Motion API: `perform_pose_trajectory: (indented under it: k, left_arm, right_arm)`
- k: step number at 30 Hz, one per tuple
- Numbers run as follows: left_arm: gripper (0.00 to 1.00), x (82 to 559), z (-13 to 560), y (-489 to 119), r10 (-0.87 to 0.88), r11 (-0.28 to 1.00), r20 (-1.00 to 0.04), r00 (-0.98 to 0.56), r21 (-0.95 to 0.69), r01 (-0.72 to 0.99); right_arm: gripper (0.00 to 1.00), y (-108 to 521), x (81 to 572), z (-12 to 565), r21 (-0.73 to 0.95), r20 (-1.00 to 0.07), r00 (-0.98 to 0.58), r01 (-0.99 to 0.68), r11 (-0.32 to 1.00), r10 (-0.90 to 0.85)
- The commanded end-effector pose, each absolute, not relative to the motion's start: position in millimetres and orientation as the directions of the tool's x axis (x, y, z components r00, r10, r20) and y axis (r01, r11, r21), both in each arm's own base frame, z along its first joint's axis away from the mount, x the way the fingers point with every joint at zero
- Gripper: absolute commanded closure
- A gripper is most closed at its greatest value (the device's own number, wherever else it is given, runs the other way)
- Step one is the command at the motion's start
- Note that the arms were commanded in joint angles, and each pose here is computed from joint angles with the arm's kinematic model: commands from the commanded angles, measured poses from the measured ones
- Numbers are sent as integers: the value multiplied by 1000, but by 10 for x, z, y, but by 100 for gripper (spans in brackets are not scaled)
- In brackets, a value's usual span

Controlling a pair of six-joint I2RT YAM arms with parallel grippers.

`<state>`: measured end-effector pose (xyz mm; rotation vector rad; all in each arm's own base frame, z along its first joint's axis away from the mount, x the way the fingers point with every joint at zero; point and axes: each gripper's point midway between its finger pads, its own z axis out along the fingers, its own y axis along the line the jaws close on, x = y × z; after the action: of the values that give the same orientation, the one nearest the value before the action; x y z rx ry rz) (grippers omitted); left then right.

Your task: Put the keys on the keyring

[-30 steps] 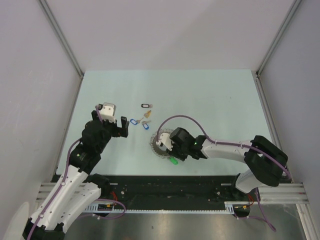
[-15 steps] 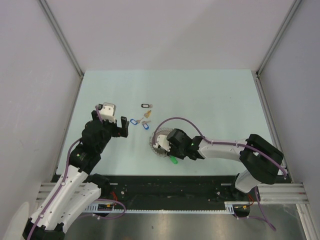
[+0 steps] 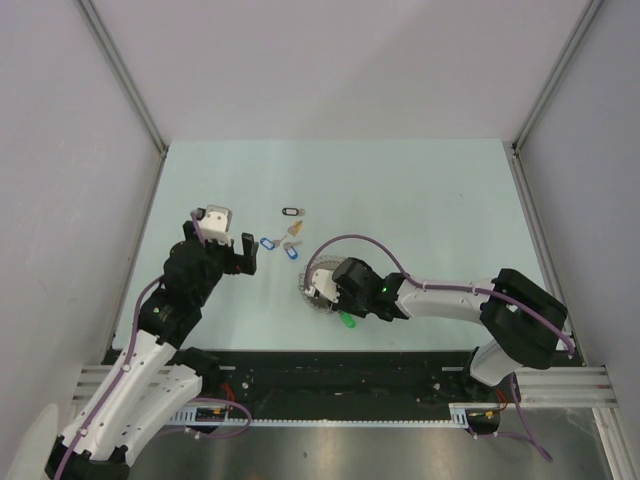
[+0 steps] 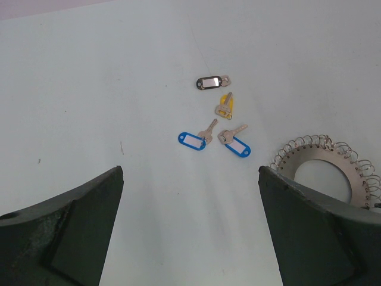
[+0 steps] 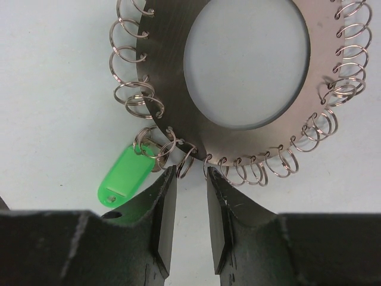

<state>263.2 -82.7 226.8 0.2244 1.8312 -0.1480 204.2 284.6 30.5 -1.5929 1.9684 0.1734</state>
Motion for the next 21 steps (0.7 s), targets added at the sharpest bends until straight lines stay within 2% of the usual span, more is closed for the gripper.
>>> perform_pose_trajectory:
  k: [1, 8, 13, 21]
  left_arm:
    - [0, 2636, 2306, -819, 76, 972, -967, -243, 18, 233]
    - [0, 2632, 2302, -826, 77, 971, -967, -245, 17, 237]
    - [0, 2633, 2298, -830, 77, 971, -966, -246, 17, 239]
    - [0, 2627, 2320, -900, 77, 961, -969, -234, 9, 277]
  right_arm:
    - [68, 3049, 2150, 490, -289, -579, -69, -915, 283, -813]
    - [69, 3018, 2154, 371, -287, -552, -84, -915, 284, -830]
    - [100, 2997, 2139, 298, -282, -534, -89, -919, 277, -841]
    - [100, 3044, 2165, 672, -293, -613, -64, -907, 302, -787]
